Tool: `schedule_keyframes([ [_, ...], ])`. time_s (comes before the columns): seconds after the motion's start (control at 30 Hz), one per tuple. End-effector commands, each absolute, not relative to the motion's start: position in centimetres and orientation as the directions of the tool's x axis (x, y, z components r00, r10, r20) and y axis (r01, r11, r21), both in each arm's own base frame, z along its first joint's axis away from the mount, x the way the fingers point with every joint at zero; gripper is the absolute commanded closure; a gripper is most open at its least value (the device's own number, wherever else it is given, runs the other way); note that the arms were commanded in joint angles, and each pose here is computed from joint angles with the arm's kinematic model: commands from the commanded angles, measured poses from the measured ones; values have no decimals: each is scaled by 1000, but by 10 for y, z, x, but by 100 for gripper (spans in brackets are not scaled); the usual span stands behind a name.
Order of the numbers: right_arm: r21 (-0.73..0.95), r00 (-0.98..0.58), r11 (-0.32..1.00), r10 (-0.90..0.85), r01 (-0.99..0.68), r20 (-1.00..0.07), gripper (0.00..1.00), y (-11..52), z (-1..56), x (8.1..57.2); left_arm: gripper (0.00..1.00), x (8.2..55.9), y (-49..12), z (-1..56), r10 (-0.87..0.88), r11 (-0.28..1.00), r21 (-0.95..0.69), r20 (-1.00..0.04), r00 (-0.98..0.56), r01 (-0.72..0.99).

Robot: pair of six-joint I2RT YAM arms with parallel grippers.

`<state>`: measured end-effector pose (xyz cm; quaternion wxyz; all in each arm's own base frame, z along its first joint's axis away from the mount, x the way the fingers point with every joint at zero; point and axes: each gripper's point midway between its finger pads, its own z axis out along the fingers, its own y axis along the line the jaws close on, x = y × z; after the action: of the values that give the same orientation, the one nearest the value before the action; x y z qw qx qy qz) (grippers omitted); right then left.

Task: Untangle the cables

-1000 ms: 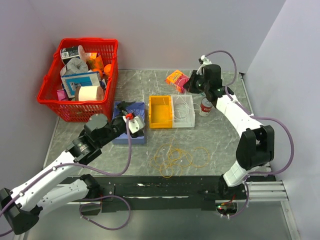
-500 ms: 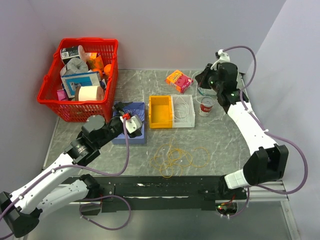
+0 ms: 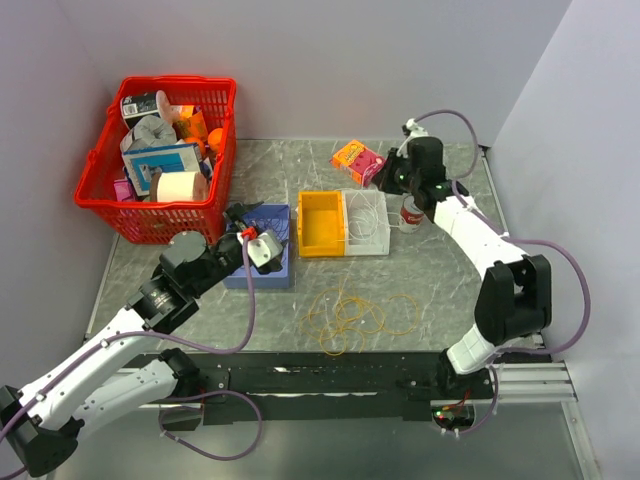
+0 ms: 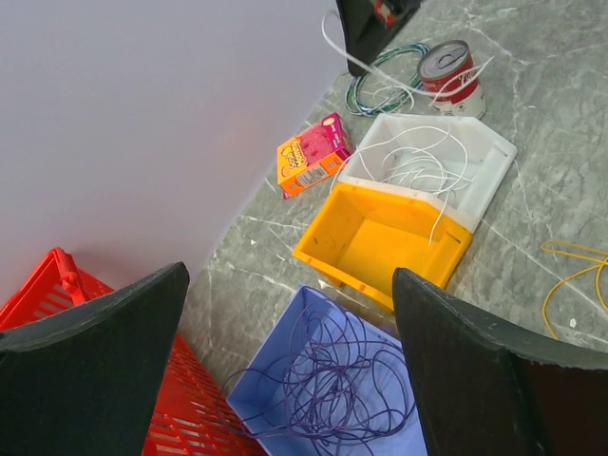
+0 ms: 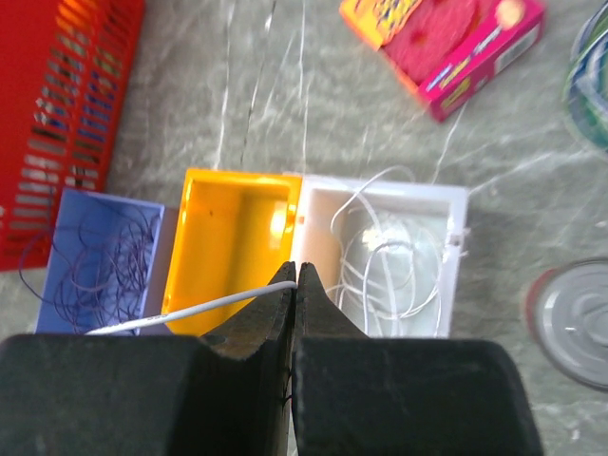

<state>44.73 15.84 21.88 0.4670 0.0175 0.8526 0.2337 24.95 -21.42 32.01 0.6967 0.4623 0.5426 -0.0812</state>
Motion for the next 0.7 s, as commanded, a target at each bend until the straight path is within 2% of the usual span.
schedule_keyframes([
  [0.0,423,-541,878,249,-223,-803,100,176,238,455,5,249,-212,334,368,576,568,-823,434,588],
  [0.1,426,-555,881,253,-208,-793,100,179,233,457,5,249,-210,335,367,580,568,-822,435,584],
  [0.33,444,-655,888,262,-124,-708,100,183,178,469,6,249,-211,335,359,582,562,-826,434,588],
  [0.67,392,-705,916,221,-88,-674,100,184,138,471,5,248,-208,335,360,586,559,-828,430,586],
])
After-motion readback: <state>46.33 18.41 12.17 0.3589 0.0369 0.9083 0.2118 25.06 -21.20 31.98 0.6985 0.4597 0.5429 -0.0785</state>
